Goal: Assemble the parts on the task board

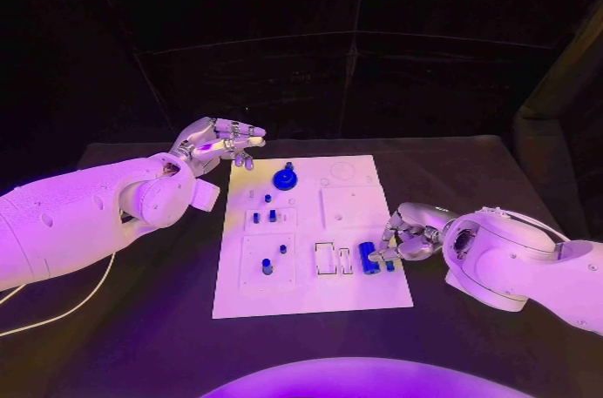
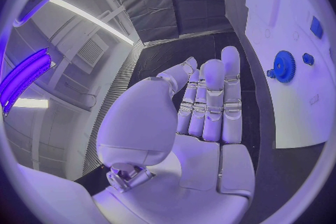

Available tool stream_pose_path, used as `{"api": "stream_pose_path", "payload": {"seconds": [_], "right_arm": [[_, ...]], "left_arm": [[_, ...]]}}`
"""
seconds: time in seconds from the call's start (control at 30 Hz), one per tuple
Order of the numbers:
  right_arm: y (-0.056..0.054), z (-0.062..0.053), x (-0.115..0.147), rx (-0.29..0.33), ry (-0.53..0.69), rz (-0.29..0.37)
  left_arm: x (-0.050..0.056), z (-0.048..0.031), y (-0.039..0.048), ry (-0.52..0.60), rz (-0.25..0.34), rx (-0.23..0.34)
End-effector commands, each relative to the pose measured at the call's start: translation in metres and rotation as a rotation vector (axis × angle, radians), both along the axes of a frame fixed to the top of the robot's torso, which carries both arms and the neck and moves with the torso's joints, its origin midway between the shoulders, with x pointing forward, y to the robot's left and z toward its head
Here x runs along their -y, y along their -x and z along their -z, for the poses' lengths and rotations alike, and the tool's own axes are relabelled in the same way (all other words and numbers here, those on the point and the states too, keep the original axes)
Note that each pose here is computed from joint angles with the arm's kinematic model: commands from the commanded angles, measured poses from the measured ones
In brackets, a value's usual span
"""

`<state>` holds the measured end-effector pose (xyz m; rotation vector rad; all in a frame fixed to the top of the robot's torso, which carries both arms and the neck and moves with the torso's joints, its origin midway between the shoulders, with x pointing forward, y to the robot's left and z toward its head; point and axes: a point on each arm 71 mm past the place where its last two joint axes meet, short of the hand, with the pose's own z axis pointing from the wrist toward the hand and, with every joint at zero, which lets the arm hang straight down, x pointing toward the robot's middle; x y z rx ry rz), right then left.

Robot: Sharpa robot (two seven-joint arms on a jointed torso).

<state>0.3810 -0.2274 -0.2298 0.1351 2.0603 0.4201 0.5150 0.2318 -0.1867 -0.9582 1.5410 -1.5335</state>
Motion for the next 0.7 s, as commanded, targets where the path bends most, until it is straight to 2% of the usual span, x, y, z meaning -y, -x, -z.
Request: {"api": "stream_pose_path", "payload": {"seconds": [0.03, 0.27, 0.7], "right_arm": [[0.001, -0.001, -0.003, 0.019, 0.020, -0.014], [-0.001, 0.002, -0.011, 0.036, 0.032, -0.035], [-0.007, 0.016, -0.022, 0.014, 0.078, -0.056]], "left_arm": [[0.000, -0.0012, 0.0000, 0.008, 0.006, 0.002], [0.000, -0.0009, 0.0000, 0.008, 0.008, 0.001], [-0.001, -0.0009, 0.0006, 0.008, 0.007, -0.001]]}}
